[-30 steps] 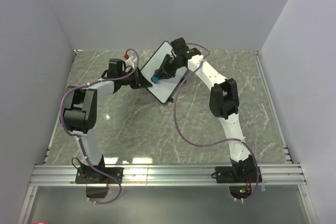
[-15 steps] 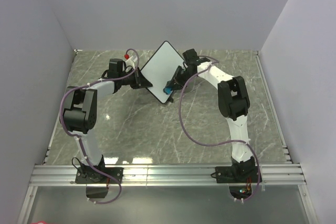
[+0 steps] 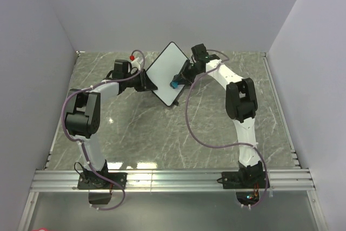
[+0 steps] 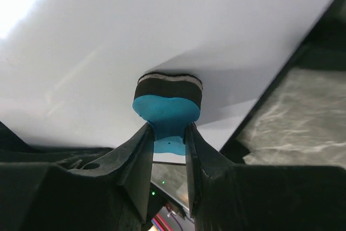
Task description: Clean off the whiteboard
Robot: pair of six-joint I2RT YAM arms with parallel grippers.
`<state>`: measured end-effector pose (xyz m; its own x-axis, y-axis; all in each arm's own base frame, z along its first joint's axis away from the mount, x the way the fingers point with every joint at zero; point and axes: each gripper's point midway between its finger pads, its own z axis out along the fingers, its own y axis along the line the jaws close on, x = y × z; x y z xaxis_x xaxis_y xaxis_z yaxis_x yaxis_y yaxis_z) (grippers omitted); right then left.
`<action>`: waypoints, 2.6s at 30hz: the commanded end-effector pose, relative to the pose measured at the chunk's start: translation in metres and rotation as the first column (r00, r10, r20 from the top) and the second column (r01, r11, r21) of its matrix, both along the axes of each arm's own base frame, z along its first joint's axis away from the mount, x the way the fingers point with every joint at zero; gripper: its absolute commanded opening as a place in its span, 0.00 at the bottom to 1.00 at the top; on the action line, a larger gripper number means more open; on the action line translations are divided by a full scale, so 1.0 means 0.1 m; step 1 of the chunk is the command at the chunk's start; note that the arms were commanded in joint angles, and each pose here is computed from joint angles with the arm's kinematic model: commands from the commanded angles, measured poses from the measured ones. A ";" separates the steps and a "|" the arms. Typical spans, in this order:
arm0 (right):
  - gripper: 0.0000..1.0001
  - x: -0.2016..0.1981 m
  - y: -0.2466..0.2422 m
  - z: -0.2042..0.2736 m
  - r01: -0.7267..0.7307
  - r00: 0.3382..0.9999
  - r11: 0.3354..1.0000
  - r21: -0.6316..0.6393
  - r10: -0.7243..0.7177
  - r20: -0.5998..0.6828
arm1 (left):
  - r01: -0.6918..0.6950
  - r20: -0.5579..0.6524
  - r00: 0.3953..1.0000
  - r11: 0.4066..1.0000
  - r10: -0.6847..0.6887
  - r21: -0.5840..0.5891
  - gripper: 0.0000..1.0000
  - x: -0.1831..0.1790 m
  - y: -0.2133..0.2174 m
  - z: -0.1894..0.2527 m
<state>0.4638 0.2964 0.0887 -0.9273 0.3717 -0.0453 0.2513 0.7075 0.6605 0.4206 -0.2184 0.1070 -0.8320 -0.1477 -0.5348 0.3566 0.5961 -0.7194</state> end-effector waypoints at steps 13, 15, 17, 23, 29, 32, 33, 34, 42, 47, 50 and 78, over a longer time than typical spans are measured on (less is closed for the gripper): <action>0.00 0.15 -0.74 0.44 0.104 0.982 0.994 -0.010 -0.102 0.158 | 0.004 -0.083 0.997 0.994 0.005 0.105 0.45 -0.24 0.04 -0.19; 0.00 0.14 -0.79 0.44 0.108 0.981 0.994 -0.026 -0.102 0.166 | 0.000 -0.078 0.997 0.994 0.008 0.107 0.47 -0.24 0.05 -0.17; 0.00 0.13 -0.86 0.44 0.116 0.979 0.993 -0.037 -0.108 0.171 | -0.001 -0.066 0.998 0.994 0.008 0.105 0.50 -0.24 0.05 -0.12; 0.00 0.02 -1.07 0.31 0.134 0.979 0.987 -0.085 -0.119 0.166 | -0.020 -0.047 0.999 0.994 0.025 0.109 0.61 -0.23 0.07 -0.02; 0.00 -0.16 -1.32 0.19 0.142 0.980 0.966 -0.217 -0.106 0.171 | -0.062 -0.026 0.998 0.992 0.065 0.113 0.73 -0.20 0.15 0.09; 0.00 -0.31 -1.54 0.10 0.161 0.981 0.931 -0.326 -0.114 0.158 | -0.106 -0.003 0.994 0.988 0.107 0.116 0.77 -0.17 0.26 0.19; 0.00 -0.36 -1.58 0.07 0.163 0.982 0.921 -0.353 -0.117 0.149 | -0.128 0.004 0.992 0.984 0.128 0.121 0.79 -0.16 0.33 0.22; 0.00 -0.43 -1.64 0.04 0.162 0.984 0.910 -0.381 -0.118 0.137 | -0.144 0.007 0.990 0.982 0.144 0.126 0.80 -0.16 0.38 0.24; 0.37 -0.96 -1.99 -0.33 0.107 0.993 0.824 -0.557 -0.119 0.014 | -0.331 0.079 0.944 0.916 0.322 0.227 0.81 -0.17 0.93 0.46; 0.89 -1.01 -1.96 -0.32 0.083 0.996 0.837 -0.541 -0.086 0.020 | -0.404 0.122 0.915 0.873 0.385 0.274 0.80 -0.20 1.14 0.58; 0.91 -0.95 -1.98 -0.09 0.099 0.995 0.832 -0.546 -0.068 0.077 | -0.422 0.137 0.906 0.859 0.400 0.290 0.80 -0.25 1.19 0.65; 0.87 -1.75 -1.85 2.23 0.217 0.729 0.950 -0.224 -0.005 0.685 | -0.517 0.235 0.850 0.835 0.472 0.190 0.79 -0.62 1.25 1.30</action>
